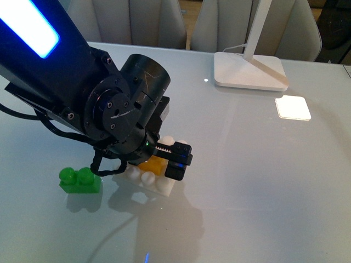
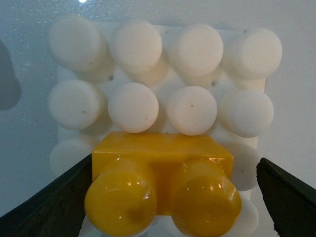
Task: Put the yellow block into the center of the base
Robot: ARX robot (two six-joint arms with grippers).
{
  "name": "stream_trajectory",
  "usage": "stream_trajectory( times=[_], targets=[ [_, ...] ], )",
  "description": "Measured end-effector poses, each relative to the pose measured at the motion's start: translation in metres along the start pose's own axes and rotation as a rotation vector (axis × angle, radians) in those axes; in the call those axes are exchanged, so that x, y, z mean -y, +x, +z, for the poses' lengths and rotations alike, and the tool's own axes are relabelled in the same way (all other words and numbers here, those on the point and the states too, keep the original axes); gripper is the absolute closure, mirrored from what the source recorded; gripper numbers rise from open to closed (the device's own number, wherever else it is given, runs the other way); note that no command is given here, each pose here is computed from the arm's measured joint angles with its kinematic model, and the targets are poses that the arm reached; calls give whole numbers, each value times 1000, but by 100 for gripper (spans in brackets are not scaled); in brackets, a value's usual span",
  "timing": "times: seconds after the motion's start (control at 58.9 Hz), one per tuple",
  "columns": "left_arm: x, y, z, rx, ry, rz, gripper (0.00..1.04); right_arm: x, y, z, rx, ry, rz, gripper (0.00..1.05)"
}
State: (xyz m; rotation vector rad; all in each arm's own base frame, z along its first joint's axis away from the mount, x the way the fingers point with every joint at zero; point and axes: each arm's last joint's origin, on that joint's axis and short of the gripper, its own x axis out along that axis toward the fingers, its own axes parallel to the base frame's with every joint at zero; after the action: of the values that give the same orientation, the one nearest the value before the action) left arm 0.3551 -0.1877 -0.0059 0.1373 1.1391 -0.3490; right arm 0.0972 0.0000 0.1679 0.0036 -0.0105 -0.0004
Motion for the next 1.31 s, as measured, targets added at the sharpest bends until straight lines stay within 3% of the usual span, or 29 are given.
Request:
stream_trajectory(
  times=[0.51, 0.663, 0.782, 1.019, 1.308],
  targets=[
    [-13, -36, 14, 67, -49, 28, 7, 0, 0, 0, 0, 0, 0, 9],
    [-29, -64, 18, 126, -88, 43, 7, 0, 0, 0, 0, 0, 0, 9],
    [-59, -99, 16, 212, -150, 83, 7, 0, 0, 0, 0, 0, 0, 9],
    [-119, -178, -19, 415, -292, 168, 7, 0, 0, 0, 0, 0, 0, 9],
    [-153, -259, -81, 627, -397, 279, 9, 0, 0, 0, 0, 0, 0, 9]
  ],
)
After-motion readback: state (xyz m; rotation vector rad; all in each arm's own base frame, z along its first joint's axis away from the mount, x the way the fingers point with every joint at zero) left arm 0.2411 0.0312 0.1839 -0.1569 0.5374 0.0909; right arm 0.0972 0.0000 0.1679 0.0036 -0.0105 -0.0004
